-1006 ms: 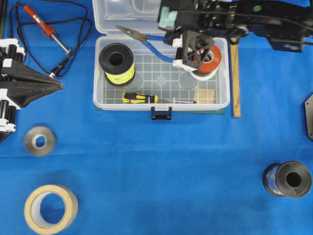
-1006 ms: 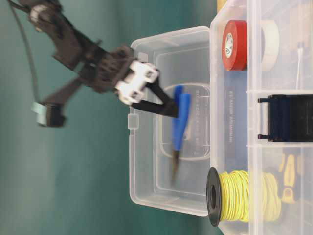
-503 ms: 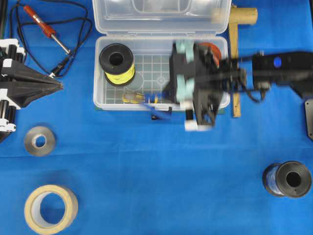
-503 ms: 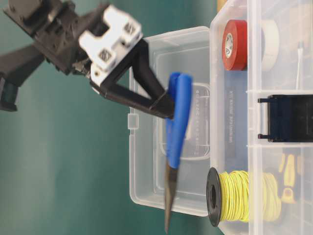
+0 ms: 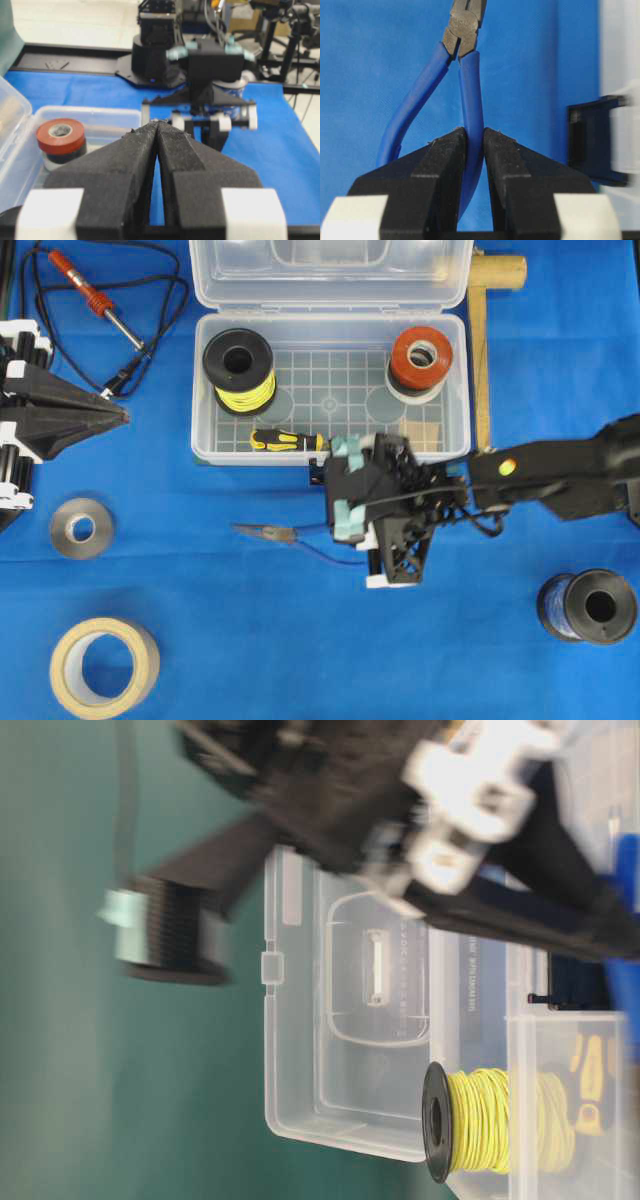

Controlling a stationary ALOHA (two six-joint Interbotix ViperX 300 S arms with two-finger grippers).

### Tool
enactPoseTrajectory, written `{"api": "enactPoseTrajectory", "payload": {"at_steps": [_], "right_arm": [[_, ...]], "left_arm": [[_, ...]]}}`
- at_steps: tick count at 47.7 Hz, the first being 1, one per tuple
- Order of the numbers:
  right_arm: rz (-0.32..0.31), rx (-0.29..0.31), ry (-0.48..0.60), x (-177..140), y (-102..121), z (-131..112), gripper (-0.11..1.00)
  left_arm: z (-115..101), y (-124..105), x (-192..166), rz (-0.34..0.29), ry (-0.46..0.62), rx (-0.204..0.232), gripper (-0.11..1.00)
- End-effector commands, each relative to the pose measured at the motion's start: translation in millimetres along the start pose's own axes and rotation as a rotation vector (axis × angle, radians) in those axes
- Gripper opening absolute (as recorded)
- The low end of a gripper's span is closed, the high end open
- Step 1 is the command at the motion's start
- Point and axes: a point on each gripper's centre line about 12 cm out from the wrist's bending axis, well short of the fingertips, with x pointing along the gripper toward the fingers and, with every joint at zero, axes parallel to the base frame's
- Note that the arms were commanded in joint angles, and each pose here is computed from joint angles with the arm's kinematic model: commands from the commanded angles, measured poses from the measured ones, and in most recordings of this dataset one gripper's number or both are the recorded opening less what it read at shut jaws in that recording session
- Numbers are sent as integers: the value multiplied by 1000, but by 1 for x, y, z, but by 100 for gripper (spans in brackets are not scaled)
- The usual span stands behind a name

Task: Pick the nipper from the toolbox among several items.
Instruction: 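Lower the pliers onto the table and open the right gripper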

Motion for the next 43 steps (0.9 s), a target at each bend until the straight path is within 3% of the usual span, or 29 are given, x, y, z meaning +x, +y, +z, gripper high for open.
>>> {"api": "enactPoseTrajectory", "payload": {"at_steps": [1,10,20,22,32,34,43], "right_arm": [[12,19,-15,8,4,0,13],[9,43,32,25,8,-16,13],[4,41,43,24,8,-15,14],[3,35,46,20,8,-13,20],[-12,-2,23,-25,9,8,79],[-13,-15,6,-38,9,13,82],[-51,-93,-76,-104,6,33,75]], "left_arm": [[3,0,1,1,-8,2,0],[-1,0,1,3,14,-4,0],[-2,0,0,3,23,-4,0],[-2,0,0,3,24,-4,0],[-2,0,0,3,23,-4,0],[-1,0,0,2,20,-6,0],[-1,0,0,2,21,-6,0]]}}
